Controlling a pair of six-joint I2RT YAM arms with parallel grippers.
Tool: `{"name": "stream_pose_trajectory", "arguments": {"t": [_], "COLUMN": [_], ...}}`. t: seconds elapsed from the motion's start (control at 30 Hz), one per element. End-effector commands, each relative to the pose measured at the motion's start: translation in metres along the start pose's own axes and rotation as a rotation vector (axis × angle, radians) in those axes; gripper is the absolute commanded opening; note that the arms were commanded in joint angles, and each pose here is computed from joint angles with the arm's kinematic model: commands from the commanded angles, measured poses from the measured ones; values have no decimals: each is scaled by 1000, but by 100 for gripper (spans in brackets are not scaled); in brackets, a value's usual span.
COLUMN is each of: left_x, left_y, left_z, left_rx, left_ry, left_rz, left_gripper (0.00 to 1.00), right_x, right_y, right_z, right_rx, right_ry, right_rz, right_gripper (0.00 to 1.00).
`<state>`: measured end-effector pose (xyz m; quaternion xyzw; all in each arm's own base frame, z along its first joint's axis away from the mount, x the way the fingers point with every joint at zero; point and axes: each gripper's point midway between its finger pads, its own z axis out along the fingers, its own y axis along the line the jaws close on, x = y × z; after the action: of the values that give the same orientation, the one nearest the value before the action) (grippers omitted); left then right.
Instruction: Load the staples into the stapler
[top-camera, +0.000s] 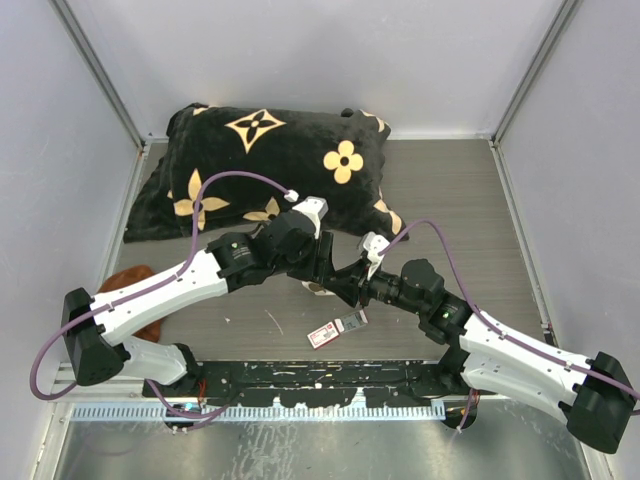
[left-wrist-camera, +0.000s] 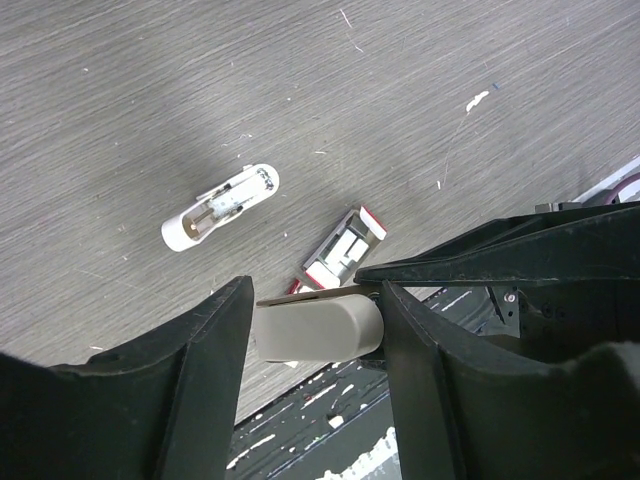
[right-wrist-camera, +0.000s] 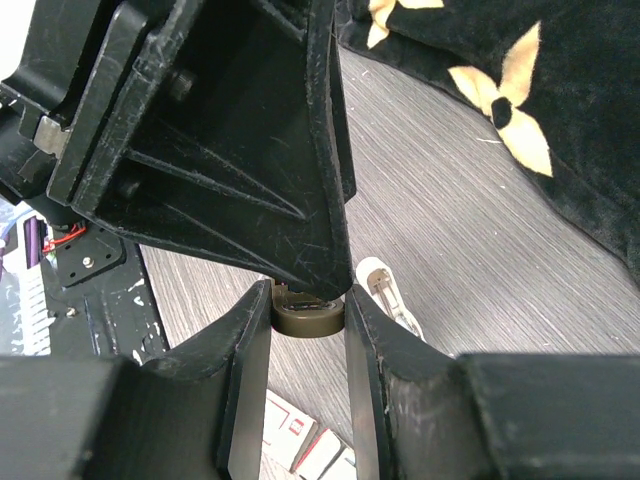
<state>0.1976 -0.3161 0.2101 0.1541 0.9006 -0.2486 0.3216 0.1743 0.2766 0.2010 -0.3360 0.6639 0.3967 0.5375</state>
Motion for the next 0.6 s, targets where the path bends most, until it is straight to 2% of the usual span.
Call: {"name": "stream_pose_trajectory", "arguments": {"t": [0.0, 0.57], "left_x": [-5, 3], "left_y": [-1, 1], "left_z": [-5, -4], "left_rx": [8, 6], "left_ry": [-20, 16], "left_rz": [-3, 11], "left_gripper": [53, 20], "right_x": [-24, -9], "right_y": [0, -13], "right_z": [2, 7], "right_rx": [6, 69], "right_ry": [-93, -49], "right_rz": [-24, -20], "right_gripper": [1, 1]}}
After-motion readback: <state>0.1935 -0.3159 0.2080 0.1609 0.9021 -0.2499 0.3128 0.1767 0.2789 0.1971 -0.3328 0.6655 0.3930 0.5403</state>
